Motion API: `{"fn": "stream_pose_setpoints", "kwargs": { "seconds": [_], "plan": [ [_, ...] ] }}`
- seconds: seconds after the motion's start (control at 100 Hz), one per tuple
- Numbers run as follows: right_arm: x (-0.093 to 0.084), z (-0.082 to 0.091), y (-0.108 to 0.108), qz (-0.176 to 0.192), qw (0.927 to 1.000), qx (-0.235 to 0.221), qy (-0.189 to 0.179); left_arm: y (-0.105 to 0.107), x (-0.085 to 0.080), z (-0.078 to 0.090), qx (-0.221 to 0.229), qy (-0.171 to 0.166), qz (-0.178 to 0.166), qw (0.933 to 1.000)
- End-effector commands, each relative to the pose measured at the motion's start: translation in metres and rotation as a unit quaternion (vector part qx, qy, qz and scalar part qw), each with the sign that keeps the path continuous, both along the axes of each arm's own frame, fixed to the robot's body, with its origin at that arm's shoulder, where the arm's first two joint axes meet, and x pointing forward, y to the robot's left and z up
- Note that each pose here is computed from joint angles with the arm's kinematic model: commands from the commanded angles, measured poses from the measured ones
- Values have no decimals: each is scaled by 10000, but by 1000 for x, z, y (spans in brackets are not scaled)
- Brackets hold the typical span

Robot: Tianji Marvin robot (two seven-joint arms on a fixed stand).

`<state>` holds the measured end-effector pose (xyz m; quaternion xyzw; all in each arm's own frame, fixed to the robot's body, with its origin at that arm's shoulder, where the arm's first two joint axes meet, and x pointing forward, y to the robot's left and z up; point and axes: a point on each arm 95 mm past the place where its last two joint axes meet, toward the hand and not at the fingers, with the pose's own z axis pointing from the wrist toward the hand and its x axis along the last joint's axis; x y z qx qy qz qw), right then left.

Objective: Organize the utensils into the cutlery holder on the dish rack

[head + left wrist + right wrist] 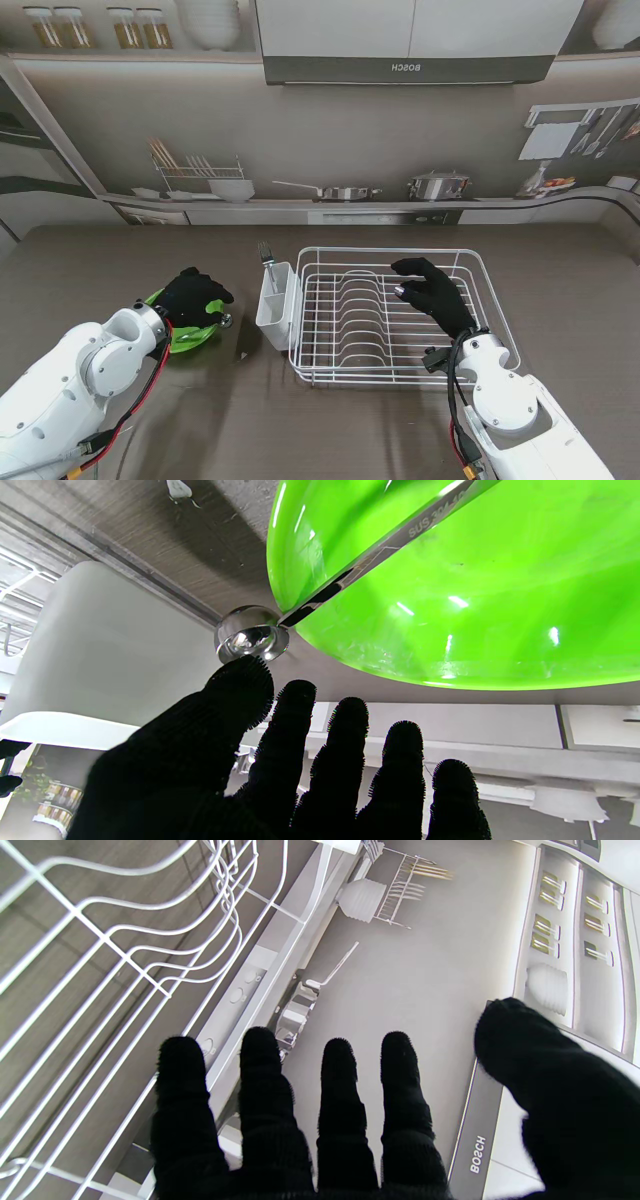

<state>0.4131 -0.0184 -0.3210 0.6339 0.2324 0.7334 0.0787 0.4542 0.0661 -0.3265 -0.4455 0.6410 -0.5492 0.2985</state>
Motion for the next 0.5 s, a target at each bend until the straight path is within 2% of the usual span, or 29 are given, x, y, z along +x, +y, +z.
{"fn": "stream_pose_setpoints", "kwargs": {
  "seconds": [0.0,0.49],
  "plan": [
    [-2,-2,3,75,10000,17,49,0,1,-4,31,107,-11,9999],
    [-1,-3,3,60,10000,9,60,-5,9,-15,-97,179,-47,9998]
  ]
}}
